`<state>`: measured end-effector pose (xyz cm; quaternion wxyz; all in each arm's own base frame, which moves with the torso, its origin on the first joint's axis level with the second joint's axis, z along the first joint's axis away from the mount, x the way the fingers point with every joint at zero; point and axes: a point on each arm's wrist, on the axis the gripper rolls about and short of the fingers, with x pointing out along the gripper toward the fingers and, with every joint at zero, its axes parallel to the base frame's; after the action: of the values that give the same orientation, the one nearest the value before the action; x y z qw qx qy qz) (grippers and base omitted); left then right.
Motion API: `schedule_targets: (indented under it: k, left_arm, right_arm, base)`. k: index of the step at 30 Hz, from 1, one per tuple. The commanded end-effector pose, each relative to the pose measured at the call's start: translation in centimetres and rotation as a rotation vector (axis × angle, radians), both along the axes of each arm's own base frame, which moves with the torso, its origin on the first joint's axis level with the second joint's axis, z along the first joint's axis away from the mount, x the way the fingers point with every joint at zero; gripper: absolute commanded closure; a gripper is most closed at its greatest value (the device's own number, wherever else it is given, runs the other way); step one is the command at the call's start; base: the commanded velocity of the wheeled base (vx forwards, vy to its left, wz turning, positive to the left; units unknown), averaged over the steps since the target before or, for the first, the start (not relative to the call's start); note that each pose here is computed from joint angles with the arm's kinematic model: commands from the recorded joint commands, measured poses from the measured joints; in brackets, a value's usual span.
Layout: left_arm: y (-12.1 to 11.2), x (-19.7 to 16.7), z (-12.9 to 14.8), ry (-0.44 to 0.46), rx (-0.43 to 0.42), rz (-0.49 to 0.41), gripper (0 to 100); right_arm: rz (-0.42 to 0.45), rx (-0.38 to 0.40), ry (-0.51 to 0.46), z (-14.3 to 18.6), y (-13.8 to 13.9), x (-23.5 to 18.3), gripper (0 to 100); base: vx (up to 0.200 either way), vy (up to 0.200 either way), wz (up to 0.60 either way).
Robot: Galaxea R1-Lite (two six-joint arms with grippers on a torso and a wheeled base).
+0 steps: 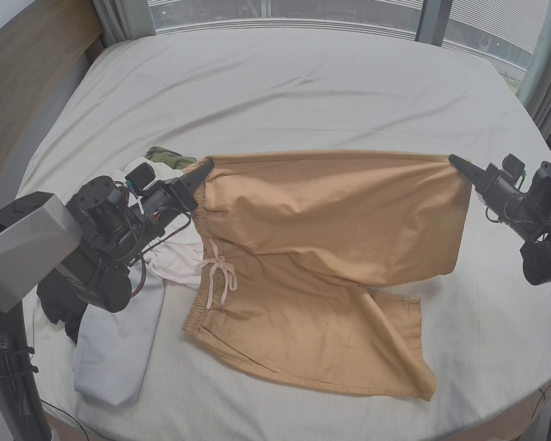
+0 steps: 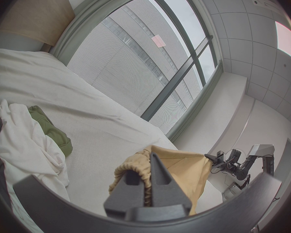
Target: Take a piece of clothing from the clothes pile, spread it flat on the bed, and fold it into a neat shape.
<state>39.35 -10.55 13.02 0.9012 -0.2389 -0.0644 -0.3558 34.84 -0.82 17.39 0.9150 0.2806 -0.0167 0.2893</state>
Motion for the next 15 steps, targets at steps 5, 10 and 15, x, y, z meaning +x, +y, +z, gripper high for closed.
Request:
schedule_targets:
  k: [5,10,15]
  left_arm:
    - [-0.3,1.4,-1.1,0.002,-0.001,0.003,100]
    - [-0.4,1.8,-1.6,0.005,0.0,0.003,100]
    - [-0.3,2.1,-1.7,0.012,0.0,0.006,100]
  right_arm:
    - [-0.007,0.002,0.015,-1.1,-0.3,1.5,100]
    - [-0.011,0.002,0.009,-1.7,-0.5,2.5,100]
    - [-0.008,0.001,0.0,-2.1,-0.4,3.0,100]
  base:
    - [0.0,0.0,0.0]
    - [0.0,0.0,0.0]
    - [0.0,0.0,0.0]
